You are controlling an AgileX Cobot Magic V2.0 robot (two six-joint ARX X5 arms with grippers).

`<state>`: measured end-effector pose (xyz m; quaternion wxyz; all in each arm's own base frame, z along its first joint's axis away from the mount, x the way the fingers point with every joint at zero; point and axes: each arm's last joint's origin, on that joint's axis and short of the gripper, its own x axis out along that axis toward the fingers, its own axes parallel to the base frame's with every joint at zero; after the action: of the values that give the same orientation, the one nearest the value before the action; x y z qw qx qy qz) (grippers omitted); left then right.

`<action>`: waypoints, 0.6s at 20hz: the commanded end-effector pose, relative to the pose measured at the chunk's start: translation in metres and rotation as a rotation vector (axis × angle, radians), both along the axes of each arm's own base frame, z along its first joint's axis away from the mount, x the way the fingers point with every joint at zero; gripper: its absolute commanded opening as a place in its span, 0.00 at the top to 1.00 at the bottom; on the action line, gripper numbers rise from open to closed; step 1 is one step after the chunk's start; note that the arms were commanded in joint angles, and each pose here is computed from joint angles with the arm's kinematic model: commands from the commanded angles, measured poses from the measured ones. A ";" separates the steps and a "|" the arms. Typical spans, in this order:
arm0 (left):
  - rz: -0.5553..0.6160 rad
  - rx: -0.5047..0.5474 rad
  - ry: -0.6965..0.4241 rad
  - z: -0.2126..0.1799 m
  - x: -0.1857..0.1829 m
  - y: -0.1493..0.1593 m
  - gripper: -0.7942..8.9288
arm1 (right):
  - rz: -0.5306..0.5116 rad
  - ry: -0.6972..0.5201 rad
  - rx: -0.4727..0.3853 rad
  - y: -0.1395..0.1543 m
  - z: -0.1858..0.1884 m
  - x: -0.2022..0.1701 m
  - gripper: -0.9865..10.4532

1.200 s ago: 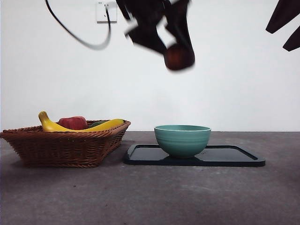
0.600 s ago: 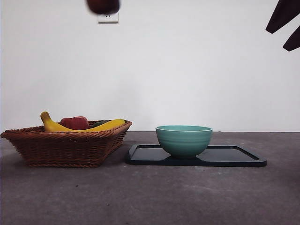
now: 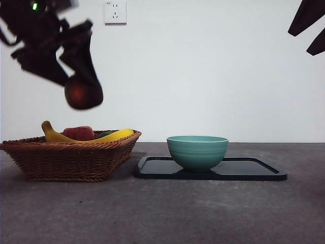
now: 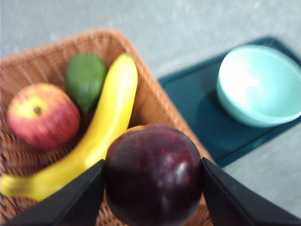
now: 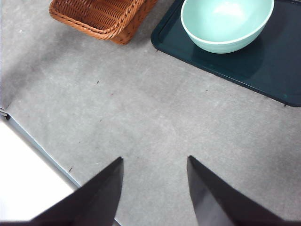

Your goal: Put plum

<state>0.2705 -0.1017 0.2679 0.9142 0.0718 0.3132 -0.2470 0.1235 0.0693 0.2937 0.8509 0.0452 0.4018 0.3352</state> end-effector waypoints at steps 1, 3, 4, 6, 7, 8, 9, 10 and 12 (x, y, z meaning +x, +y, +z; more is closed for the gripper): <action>-0.014 0.022 -0.011 -0.017 0.003 -0.001 0.64 | 0.005 -0.010 0.005 0.001 0.002 0.001 0.73; -0.018 0.035 0.012 -0.032 0.006 -0.002 0.64 | 0.006 -0.010 0.005 0.001 0.002 0.001 0.73; -0.019 0.043 0.034 -0.040 0.010 -0.003 0.64 | 0.006 -0.009 0.005 0.001 0.002 0.001 0.73; -0.019 0.053 0.063 -0.054 0.017 -0.006 0.64 | 0.005 -0.008 0.005 0.001 0.002 0.001 0.73; -0.019 0.057 0.074 -0.060 0.020 -0.007 0.64 | 0.004 -0.006 0.006 0.001 0.002 0.001 0.73; -0.019 0.061 0.085 -0.065 0.023 -0.008 0.64 | 0.003 -0.006 0.006 0.001 0.002 0.001 0.73; -0.020 0.064 0.094 -0.070 0.025 -0.009 0.64 | 0.003 -0.006 0.006 0.001 0.002 0.001 0.73; -0.020 0.067 0.101 -0.075 0.027 -0.010 0.64 | 0.003 -0.006 0.006 0.001 0.002 0.001 0.73; -0.027 0.077 0.106 -0.081 0.030 -0.010 0.63 | 0.003 -0.005 0.007 0.001 0.002 0.001 0.73</action>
<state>0.2972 -0.1106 0.1898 0.8893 0.0898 0.3737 -0.2479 0.1236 0.0693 0.2937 0.8510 0.0454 0.4017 0.3352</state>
